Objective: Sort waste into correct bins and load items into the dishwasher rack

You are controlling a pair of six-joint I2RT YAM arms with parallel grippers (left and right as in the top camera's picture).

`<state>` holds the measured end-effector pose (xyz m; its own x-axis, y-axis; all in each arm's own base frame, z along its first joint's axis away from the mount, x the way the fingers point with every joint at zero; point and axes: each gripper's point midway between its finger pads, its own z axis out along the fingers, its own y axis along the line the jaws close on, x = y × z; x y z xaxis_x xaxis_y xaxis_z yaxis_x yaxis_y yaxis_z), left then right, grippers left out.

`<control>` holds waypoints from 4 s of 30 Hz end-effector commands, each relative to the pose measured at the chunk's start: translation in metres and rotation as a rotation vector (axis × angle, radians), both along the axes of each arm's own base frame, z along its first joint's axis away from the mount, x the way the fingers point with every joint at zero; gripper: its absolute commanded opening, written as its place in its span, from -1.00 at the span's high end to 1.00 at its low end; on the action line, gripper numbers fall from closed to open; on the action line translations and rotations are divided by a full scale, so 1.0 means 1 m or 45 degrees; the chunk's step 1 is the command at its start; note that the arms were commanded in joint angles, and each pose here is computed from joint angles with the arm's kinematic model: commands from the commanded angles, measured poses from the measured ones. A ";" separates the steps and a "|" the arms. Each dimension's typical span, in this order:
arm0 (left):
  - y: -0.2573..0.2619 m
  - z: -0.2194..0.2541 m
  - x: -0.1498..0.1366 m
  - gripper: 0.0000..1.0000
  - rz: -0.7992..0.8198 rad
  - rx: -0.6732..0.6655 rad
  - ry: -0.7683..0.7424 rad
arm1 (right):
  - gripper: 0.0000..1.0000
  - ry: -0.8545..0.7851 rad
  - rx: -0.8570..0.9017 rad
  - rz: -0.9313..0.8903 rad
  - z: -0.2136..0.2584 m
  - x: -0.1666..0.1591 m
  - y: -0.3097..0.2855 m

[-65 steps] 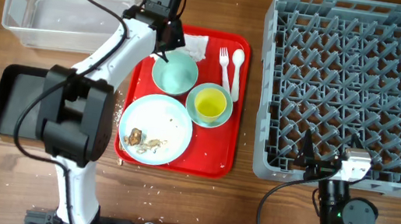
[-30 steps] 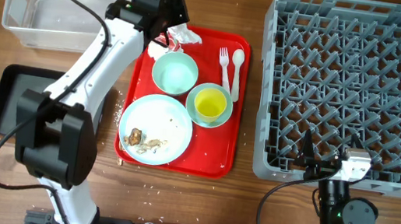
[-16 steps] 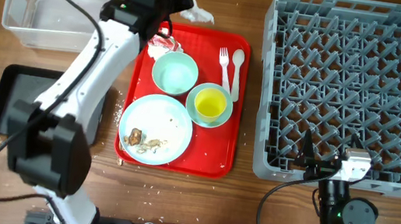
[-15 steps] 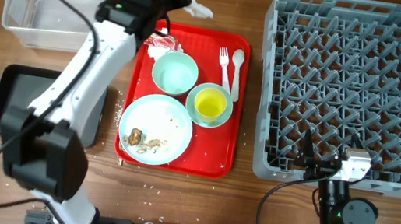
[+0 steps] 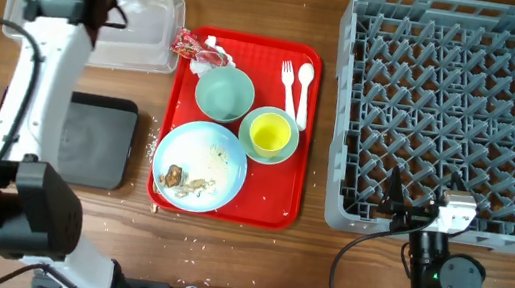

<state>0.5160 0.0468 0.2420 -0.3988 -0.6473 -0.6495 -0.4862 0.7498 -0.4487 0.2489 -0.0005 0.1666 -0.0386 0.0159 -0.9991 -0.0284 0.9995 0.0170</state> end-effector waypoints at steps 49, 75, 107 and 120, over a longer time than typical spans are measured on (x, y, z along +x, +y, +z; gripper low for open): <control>-0.159 -0.185 -0.018 0.92 -0.216 -0.144 0.564 | -0.99 -0.008 -0.014 -0.018 0.001 0.000 -0.003; 0.024 -0.085 0.002 -0.50 0.219 -0.213 0.224 | -0.99 -0.009 -0.015 -0.017 0.001 0.000 -0.003; -0.154 -0.227 -0.009 -0.12 -0.188 -0.108 0.592 | -1.00 -0.008 -0.015 -0.017 0.001 0.000 -0.003; -0.152 -0.251 -0.014 0.54 -0.182 -0.098 0.652 | -0.99 -0.009 -0.015 -0.017 0.001 0.000 -0.003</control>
